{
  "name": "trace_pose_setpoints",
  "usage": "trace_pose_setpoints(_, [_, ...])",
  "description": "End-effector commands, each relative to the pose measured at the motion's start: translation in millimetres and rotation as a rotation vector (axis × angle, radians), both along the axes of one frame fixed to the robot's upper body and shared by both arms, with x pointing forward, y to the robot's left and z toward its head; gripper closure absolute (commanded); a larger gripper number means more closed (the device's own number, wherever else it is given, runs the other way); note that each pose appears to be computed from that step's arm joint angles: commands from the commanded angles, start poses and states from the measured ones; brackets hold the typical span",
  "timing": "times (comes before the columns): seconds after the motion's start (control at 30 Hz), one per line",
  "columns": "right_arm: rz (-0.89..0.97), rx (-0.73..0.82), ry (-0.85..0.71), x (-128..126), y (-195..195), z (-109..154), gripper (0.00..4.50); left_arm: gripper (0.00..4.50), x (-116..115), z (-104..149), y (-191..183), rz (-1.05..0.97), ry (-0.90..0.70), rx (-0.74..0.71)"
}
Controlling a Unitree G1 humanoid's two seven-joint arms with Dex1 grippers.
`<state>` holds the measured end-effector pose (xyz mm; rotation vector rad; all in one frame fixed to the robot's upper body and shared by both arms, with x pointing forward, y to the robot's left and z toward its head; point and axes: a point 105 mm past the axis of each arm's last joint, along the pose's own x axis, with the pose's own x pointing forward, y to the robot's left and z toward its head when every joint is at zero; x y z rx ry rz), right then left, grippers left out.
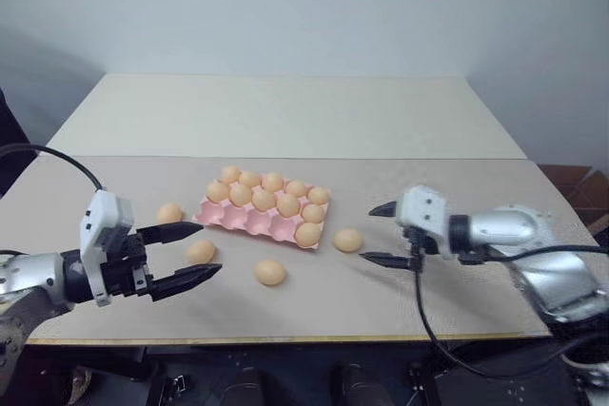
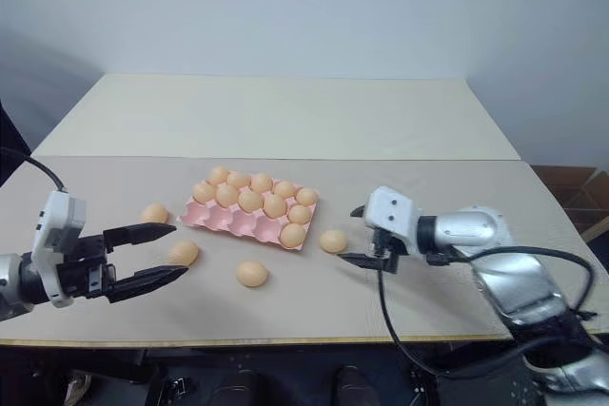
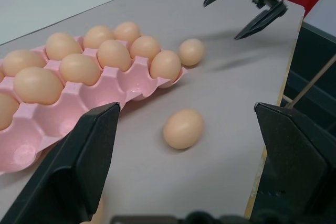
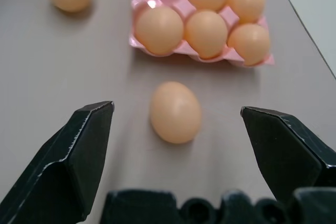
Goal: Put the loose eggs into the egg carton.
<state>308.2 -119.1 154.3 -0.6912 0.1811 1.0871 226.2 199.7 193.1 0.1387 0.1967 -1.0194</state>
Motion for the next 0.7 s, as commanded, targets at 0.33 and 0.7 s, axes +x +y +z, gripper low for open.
trace_pose_setpoints(0.33, [-0.01,-0.137,-0.031,28.1,21.4,-28.2,0.18,0.01,11.4,4.7,-0.6,-0.046,-0.051,0.029])
trace_pose_setpoints(0.7, [0.011,-0.033,-0.082,18.7,24.4,4.9,2.6,0.0,10.7,3.2,3.0,-0.047,-0.065,0.05])
